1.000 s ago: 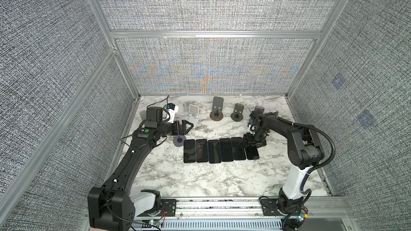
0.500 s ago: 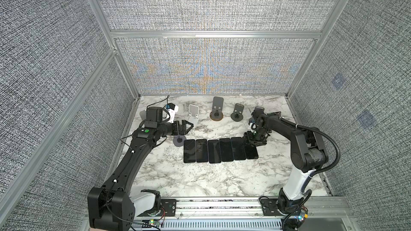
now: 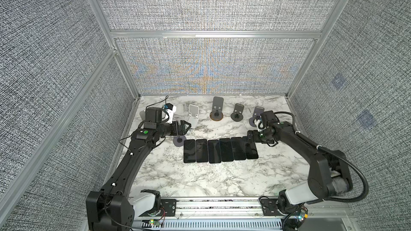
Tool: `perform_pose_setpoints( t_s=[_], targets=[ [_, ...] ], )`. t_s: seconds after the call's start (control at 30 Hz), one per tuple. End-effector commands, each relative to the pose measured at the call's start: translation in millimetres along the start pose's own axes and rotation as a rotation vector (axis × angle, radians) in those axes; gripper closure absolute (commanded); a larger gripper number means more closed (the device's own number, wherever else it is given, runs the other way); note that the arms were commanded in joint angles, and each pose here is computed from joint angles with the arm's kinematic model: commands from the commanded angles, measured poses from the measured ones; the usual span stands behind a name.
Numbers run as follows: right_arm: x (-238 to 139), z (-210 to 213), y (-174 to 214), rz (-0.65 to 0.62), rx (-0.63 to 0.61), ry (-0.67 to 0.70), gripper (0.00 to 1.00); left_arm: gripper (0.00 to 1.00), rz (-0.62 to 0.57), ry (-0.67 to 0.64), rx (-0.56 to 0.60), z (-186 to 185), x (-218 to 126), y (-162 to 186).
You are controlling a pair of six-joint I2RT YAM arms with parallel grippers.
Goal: Remove the phone from the phone stand
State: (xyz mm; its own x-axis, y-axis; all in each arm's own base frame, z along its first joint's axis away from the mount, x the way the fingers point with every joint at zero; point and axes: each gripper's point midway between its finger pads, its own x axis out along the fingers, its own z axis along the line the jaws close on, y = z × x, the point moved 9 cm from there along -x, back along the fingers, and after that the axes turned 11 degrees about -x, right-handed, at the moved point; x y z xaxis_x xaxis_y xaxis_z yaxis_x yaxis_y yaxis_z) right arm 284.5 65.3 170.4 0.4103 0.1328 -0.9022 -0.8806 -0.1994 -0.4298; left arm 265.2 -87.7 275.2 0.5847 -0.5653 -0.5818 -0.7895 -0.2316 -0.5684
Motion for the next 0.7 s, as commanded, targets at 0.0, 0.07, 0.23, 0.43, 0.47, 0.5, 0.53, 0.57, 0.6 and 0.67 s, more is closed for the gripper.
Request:
perform_pose_setpoints(
  t_s=[0.0, 0.07, 0.23, 0.43, 0.47, 0.5, 0.53, 0.57, 0.6, 0.67],
  targets=[
    [-10.2, -12.6, -7.2, -0.226, -0.022, 0.158, 0.01, 0.01, -0.126, -0.125, -0.036, 14.0, -5.1, 1.8],
    [-13.8, -17.2, -2.0, -0.313, -0.036, 0.218, 0.01, 0.01, -0.224, -0.199, -0.034, 25.0, -8.4, 7.2],
    [-14.7, -28.0, 5.3, -0.467, -0.048, 0.372, 0.01, 0.01, -0.45, -0.487, -0.005, 61.4, -18.4, 19.7],
    [4.3, -35.7, 17.4, -0.537, -0.032, 0.465, 0.01, 0.01, -0.604, -0.794, 0.01, 102.4, -15.9, 36.2],
    [8.7, -36.0, 18.9, -0.538, -0.036, 0.471, 0.01, 0.01, -0.62, -0.827, 0.026, 108.0, -14.3, 38.5],
    [12.9, -36.9, 19.2, -0.544, -0.037, 0.48, 0.01, 0.01, -0.617, -0.874, 0.018, 111.8, -15.9, 38.4],
    [15.0, -37.4, 17.6, -0.555, -0.044, 0.493, 0.01, 0.01, -0.619, -0.899, 0.033, 112.7, -16.8, 35.4],
    [14.6, -36.9, 15.8, -0.56, -0.054, 0.495, 0.01, 0.01, -0.62, -0.907, 0.062, 113.7, -14.6, 34.4],
    [13.8, -37.6, 13.9, -0.571, -0.049, 0.499, 0.01, 0.01, -0.63, -0.9, 0.091, 115.6, -10.9, 34.2],
    [15.8, -38.9, 11.4, -0.603, -0.058, 0.522, 0.01, 0.01, -0.626, -0.889, 0.136, 121.8, -2.2, 36.5]
  ],
)
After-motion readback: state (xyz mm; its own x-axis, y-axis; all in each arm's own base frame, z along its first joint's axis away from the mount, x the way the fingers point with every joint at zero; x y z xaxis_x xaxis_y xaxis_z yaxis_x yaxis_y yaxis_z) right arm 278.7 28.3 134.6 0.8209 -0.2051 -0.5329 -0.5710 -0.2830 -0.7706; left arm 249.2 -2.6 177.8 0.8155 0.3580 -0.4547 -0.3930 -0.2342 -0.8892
